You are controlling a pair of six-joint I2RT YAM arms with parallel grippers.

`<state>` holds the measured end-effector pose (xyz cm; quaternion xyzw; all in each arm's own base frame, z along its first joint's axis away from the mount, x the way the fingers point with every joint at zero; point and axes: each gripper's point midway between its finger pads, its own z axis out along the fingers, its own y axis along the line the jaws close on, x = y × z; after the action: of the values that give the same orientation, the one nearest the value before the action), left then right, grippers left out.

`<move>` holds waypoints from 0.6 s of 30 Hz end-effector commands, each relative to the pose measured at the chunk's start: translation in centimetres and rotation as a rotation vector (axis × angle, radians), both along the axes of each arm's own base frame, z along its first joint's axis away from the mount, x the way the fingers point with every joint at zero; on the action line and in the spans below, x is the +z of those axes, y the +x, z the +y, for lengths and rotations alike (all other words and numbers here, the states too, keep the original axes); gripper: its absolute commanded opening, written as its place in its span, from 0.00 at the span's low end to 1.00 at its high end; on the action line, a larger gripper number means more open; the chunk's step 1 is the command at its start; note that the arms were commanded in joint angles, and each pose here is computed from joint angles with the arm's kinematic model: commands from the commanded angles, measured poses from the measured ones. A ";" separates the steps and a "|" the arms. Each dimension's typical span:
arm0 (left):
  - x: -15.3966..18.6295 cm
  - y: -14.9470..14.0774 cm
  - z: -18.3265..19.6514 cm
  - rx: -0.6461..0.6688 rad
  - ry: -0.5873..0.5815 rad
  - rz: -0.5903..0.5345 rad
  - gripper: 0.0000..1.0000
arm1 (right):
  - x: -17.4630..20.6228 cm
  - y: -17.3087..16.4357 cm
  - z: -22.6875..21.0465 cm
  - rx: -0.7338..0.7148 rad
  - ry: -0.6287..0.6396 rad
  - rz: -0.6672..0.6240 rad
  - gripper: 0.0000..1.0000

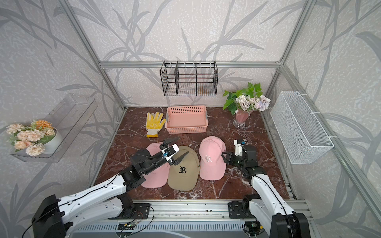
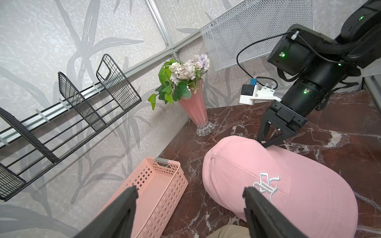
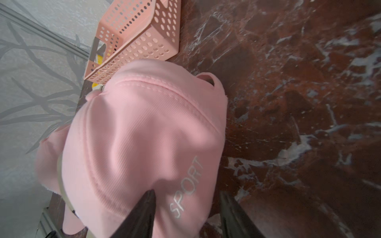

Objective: Turn the baseball cap inside out
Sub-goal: Reset both arms

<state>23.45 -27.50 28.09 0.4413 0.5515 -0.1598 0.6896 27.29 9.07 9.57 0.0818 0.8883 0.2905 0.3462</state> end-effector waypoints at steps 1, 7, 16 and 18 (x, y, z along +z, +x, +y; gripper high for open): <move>1.7 0.8 0.8 0.065 -0.061 0.005 0.85 | 0.3 1.2 -1.3 -0.056 -0.071 -0.013 0.57; 1.4 3.0 2.8 0.228 -0.130 0.080 0.89 | 0.2 1.8 -2.5 -0.095 -0.138 0.003 0.60; 1.5 6.2 7.0 0.454 -0.258 0.210 0.90 | 4.8 3.7 -1.7 -0.030 -0.238 -0.138 0.64; 1.4 6.8 8.3 0.494 -0.298 0.243 0.90 | 6.0 4.5 -0.2 0.038 -0.269 -0.153 0.65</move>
<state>29.16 -21.22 28.23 0.2386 0.6734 -0.1109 0.6908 30.72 7.58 13.49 0.0475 0.8947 0.1902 0.4013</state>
